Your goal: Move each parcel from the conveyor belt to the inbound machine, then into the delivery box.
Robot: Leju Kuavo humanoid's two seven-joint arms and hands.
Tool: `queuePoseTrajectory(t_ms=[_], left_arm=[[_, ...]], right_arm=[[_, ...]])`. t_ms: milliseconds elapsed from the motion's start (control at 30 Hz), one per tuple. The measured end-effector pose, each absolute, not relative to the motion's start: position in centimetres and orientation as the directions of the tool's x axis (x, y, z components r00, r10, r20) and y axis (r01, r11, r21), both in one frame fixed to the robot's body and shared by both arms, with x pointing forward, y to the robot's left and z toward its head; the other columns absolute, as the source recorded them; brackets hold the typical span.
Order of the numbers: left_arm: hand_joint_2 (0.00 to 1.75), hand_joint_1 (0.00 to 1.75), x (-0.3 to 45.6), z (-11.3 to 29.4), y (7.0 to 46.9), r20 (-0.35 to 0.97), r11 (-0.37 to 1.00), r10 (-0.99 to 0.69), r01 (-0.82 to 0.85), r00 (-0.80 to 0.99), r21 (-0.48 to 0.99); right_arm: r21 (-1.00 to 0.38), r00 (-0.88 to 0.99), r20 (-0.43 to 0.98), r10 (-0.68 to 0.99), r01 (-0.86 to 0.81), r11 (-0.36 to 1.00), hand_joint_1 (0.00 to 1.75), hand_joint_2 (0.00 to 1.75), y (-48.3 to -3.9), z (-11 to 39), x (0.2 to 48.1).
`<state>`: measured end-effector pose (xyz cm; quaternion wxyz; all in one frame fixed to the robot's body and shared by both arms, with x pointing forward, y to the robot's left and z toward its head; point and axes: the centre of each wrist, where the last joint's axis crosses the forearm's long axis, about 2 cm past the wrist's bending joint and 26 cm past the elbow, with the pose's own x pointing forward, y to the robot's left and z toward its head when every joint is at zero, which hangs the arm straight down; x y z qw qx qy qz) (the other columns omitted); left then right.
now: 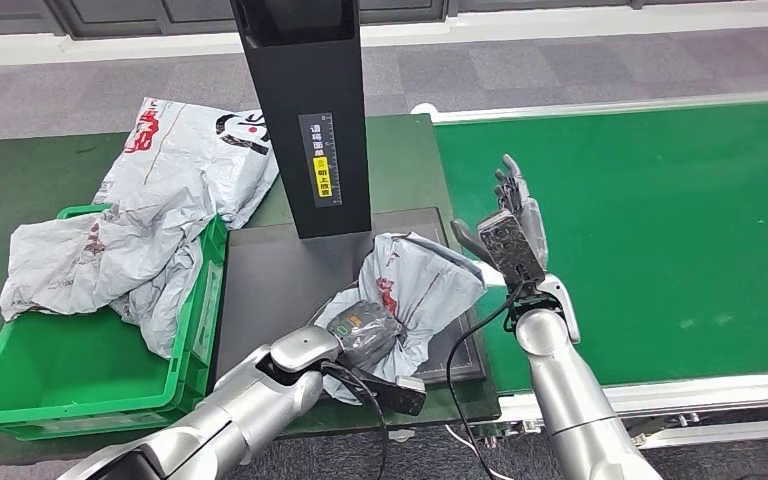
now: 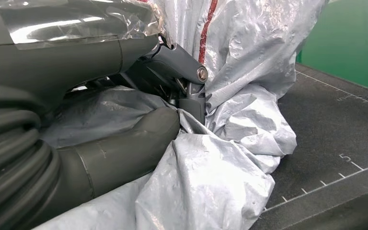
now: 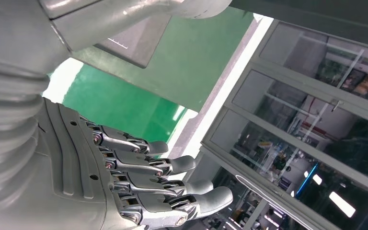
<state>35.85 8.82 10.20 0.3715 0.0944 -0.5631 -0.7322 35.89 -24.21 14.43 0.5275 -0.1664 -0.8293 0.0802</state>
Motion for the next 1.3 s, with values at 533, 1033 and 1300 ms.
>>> queuePoseTrajectory(t_ms=[533, 1033, 1300], left_arm=[[1.75, 1.75, 35.85, 10.19, 8.83, 0.280, -0.090, -0.651, 0.438, -0.706, 0.895], [1.75, 1.75, 35.85, 10.17, 8.85, 0.280, -0.091, -0.651, 0.438, -0.706, 0.894], [1.75, 1.75, 35.87, 10.20, 8.86, 0.271, -0.086, -0.655, 0.426, -0.705, 0.901]], right_arm=[[-0.309, -0.388, 0.848, 0.361, 0.191, 0.932, 0.00, 1.75, -24.21, 14.42, 35.89], [-0.308, -0.388, 0.848, 0.360, 0.191, 0.932, 0.00, 1.75, -24.21, 14.42, 35.89], [-0.294, -0.384, 0.856, 0.346, 0.189, 0.937, 0.00, 1.75, -24.22, 14.24, 35.77]])
